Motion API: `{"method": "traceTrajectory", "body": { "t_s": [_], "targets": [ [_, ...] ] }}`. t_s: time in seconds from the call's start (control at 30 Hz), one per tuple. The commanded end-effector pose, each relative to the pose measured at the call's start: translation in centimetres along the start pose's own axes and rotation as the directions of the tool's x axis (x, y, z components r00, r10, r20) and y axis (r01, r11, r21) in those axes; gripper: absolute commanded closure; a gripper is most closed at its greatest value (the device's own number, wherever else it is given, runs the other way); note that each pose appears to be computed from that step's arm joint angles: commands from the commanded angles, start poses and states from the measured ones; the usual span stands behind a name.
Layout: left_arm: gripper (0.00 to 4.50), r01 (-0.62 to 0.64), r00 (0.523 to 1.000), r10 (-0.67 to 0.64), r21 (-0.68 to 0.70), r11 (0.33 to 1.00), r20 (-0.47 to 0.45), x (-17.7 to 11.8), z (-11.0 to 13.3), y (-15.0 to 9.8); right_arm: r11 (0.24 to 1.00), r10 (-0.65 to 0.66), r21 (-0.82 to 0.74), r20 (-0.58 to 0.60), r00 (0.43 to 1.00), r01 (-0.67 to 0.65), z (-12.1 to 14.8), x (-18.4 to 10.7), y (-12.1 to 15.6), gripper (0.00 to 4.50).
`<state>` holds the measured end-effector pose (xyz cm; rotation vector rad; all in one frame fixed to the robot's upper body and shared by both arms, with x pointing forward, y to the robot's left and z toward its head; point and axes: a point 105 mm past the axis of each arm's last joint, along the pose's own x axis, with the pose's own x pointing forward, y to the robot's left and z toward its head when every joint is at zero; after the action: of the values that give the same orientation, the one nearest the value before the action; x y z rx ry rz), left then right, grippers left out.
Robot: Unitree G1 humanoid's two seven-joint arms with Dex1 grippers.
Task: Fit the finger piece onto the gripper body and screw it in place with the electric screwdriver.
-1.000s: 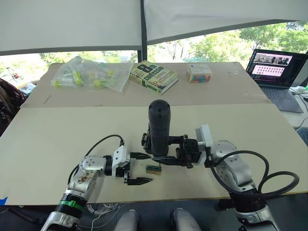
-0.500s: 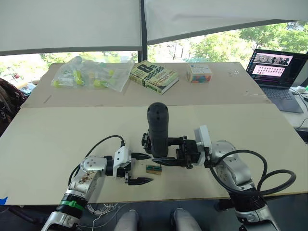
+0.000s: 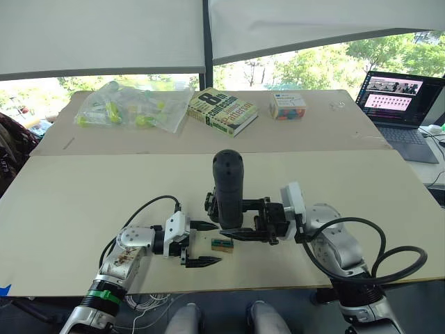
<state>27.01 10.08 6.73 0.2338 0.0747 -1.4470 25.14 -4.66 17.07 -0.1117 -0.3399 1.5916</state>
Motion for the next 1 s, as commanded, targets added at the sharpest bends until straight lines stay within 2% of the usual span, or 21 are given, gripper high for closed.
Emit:
{"method": "traceTrajectory", "body": {
  "t_s": [0.03,1.0],
  "targets": [
    [0.0,0.007,1.0,-0.007,0.019,1.0,0.002,0.13,0.2,-0.18,0.998,0.023,-0.064,0.047,0.999,-0.02,1.52,0.33,0.27,2.59],
    [0.0,-0.006,1.0,0.006,0.005,1.0,0.007,0.2,0.1,-0.37,0.998,0.019,-0.054,0.012,1.0,-0.019,0.75,0.74,0.11,2.59]
  ]
}}
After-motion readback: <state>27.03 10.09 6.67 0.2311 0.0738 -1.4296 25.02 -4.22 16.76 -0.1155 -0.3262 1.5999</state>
